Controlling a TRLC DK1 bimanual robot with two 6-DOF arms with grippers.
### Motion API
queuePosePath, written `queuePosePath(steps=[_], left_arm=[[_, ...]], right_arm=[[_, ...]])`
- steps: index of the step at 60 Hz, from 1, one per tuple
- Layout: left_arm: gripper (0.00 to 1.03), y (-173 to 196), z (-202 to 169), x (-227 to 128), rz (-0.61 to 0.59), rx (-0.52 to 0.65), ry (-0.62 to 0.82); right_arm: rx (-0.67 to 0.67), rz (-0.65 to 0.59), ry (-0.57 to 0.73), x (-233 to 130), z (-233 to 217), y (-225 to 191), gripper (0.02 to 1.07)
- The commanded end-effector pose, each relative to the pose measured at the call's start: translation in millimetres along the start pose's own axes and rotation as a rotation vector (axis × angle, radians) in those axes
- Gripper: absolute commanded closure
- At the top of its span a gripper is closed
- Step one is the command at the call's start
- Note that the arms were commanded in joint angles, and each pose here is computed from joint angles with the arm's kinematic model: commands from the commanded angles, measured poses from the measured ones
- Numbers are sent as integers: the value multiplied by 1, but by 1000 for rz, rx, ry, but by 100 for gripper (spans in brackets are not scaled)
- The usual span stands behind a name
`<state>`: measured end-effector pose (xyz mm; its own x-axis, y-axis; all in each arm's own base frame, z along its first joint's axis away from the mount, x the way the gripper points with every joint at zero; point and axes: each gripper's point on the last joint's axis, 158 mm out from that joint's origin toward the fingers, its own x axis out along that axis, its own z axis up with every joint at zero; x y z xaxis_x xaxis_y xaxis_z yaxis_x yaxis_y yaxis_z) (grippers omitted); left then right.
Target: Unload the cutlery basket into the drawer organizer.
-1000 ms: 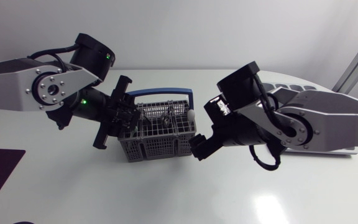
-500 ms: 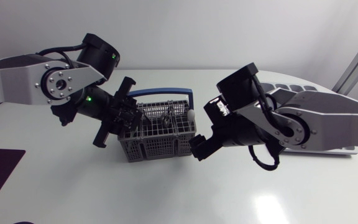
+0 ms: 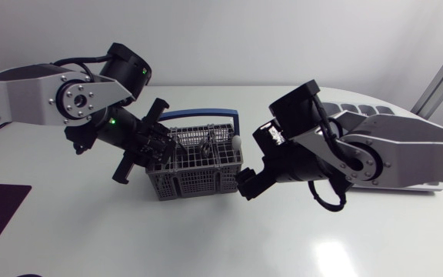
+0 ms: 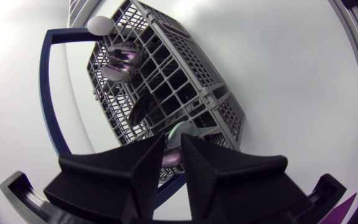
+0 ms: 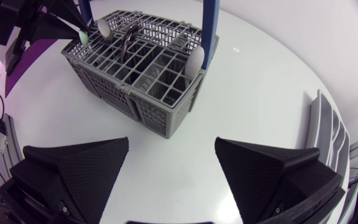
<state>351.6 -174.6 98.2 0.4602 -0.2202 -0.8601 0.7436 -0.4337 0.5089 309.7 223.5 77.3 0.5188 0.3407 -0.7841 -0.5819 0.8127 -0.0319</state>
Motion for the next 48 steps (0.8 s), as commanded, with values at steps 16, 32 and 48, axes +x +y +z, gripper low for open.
queuePosePath(steps=[16, 32, 48], left_arm=[[91, -5, 2, 5, -27, 37, -5], [99, -6, 5, 0, -15, 34, -23], [99, -4, 7, -7, 8, -4, -36]], right_arm=[[-6, -6, 36, 7, -16, -3, 7], [-6, -6, 37, 6, -17, -3, 7], [-5, -7, 37, 5, -19, -4, 7]])
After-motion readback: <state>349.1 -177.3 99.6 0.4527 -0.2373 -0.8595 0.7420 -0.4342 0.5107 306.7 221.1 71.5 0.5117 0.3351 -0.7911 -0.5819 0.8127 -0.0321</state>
